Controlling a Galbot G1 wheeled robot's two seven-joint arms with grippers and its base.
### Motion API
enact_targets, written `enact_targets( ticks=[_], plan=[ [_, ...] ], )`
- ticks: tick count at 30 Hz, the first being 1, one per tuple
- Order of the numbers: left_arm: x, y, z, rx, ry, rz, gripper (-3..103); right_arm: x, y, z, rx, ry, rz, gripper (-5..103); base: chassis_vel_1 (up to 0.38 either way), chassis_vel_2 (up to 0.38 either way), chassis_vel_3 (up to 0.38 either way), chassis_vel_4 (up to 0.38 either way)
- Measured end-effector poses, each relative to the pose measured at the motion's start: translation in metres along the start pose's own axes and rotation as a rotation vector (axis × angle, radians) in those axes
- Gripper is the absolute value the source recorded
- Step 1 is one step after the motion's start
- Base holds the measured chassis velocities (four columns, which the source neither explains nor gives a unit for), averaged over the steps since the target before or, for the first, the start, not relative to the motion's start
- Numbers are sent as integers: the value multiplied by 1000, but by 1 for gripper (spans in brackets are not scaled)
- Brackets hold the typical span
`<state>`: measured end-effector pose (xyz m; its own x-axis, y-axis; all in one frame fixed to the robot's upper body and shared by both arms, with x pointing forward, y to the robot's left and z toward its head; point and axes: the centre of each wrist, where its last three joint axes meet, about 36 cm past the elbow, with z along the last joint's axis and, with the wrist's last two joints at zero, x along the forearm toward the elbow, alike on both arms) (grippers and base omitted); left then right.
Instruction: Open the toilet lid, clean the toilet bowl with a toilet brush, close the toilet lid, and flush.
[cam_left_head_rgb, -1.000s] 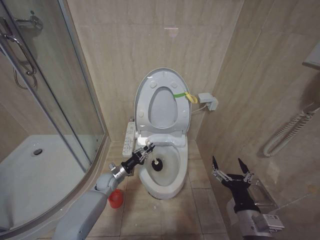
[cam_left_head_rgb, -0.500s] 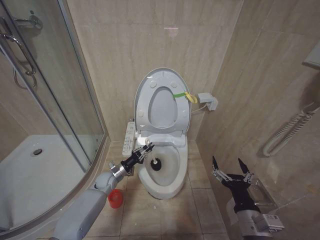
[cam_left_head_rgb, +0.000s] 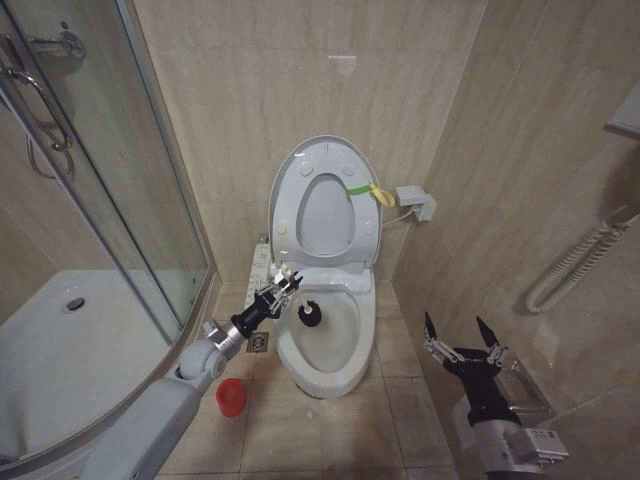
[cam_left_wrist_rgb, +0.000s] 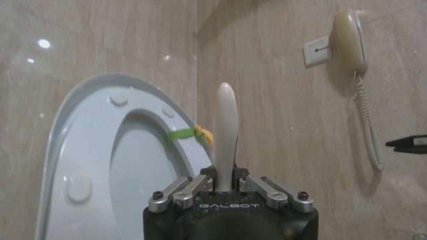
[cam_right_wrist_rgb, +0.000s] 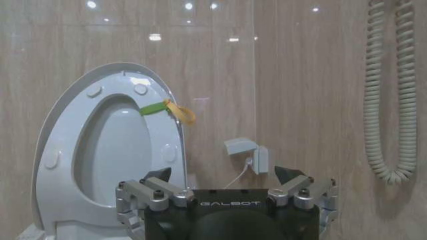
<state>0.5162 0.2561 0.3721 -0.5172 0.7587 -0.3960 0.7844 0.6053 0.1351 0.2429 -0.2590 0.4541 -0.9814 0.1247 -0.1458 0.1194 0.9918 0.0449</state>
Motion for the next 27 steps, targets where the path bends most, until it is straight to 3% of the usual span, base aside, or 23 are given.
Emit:
enact_targets(
  ticks=[6,14,22,27],
  plan=[
    [9,-9,-22,-27,-12,-41,16,0,0,0,0,0,0,100,0,0,0,0],
    [33,-52,-64,-30,-41,-153,16,0,0,0,0,0,0,100,0,0,0,0],
    [75,-82,-81,-61,-6,-245,16,0,0,0,0,0,0,100,0,0,0,0],
    [101,-105,-85,-88,14,-346,16,0,0,0,0,0,0,100,0,0,0,0]
  ],
)
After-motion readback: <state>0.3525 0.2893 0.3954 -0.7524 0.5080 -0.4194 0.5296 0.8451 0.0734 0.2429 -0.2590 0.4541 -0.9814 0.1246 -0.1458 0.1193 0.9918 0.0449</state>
